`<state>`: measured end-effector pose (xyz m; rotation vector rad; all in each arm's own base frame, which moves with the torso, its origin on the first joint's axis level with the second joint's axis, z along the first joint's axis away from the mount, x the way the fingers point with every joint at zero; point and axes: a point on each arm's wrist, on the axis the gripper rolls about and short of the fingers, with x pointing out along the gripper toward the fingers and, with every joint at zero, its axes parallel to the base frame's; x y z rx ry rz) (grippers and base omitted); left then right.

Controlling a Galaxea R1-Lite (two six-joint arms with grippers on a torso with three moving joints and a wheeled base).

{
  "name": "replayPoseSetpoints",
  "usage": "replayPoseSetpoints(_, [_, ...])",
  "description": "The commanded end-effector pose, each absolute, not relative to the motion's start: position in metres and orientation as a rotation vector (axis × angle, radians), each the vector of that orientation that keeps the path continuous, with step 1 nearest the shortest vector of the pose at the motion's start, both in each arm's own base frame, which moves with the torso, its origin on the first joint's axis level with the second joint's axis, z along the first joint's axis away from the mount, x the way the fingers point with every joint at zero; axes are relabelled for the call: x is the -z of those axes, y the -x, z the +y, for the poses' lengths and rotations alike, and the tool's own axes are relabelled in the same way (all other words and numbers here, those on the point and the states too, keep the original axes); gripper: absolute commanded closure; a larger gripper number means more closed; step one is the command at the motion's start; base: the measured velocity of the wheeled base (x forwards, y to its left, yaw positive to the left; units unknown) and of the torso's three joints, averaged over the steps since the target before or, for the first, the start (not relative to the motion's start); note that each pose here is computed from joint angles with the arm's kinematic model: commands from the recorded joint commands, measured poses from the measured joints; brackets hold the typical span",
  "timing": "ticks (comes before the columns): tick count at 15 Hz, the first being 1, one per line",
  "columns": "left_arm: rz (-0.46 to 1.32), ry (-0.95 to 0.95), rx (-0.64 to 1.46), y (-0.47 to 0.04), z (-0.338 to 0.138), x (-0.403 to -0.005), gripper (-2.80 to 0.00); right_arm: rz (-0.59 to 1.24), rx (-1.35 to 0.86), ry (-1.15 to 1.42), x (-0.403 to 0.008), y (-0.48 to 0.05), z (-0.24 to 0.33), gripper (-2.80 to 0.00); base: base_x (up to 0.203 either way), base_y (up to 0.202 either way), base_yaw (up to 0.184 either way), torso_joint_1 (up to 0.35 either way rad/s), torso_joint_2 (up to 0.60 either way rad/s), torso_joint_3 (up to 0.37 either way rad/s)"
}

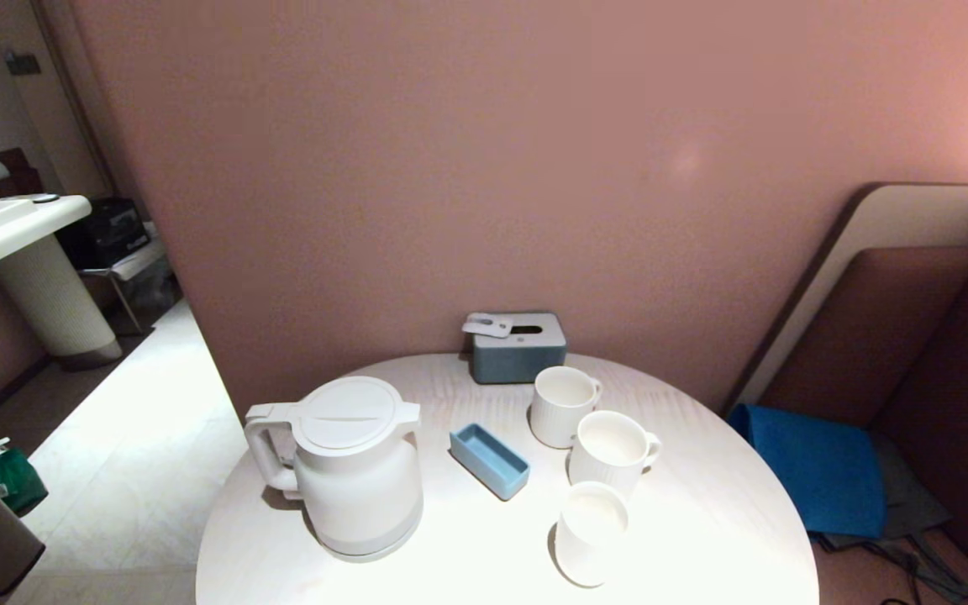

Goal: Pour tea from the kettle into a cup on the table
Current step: Pick up the kettle

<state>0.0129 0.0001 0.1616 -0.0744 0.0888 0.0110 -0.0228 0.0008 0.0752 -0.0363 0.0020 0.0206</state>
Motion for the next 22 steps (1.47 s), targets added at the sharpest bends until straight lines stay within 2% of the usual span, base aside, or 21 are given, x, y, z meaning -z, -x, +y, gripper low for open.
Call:
replayPoseSetpoints(1, [0.192, 0.092, -0.02, -0.069, 0.001, -0.173, 0.0, 0.003, -0.021, 0.037, -0.075, 0.023, 0.001, 0.0, 0.0, 0.0, 0.0, 0.0, 0.0, 0.0])
replayPoseSetpoints(7, [0.168, 0.104, -0.087, -0.122, 0.003, -0.158, 0.0, 0.003, -0.02, 0.037, -0.075, 0.023, 0.001, 0.0, 0.0, 0.0, 0.0, 0.0, 0.0, 0.0])
replayPoseSetpoints(15, [0.303, 0.094, -0.084, -0.152, 0.0, -0.124, 0.0, 0.003, -0.022, 0.037, -0.075, 0.023, 0.001, 0.0, 0.0, 0.0, 0.0, 0.0, 0.0, 0.0])
replayPoseSetpoints(19, [0.347, 0.081, -0.055, -0.174, -0.008, -0.098, 0.0, 0.003, -0.022, 0.037, -0.075, 0.023, 0.001, 0.0, 0.0, 0.0, 0.0, 0.0, 0.0, 0.0])
replayPoseSetpoints(22, [0.38, 0.051, 0.04, -0.175, -0.03, -0.083, 0.0, 0.003, -0.021, 0.037, -0.075, 0.023, 0.001, 0.0, 0.0, 0.0, 0.0, 0.0, 0.0, 0.0])
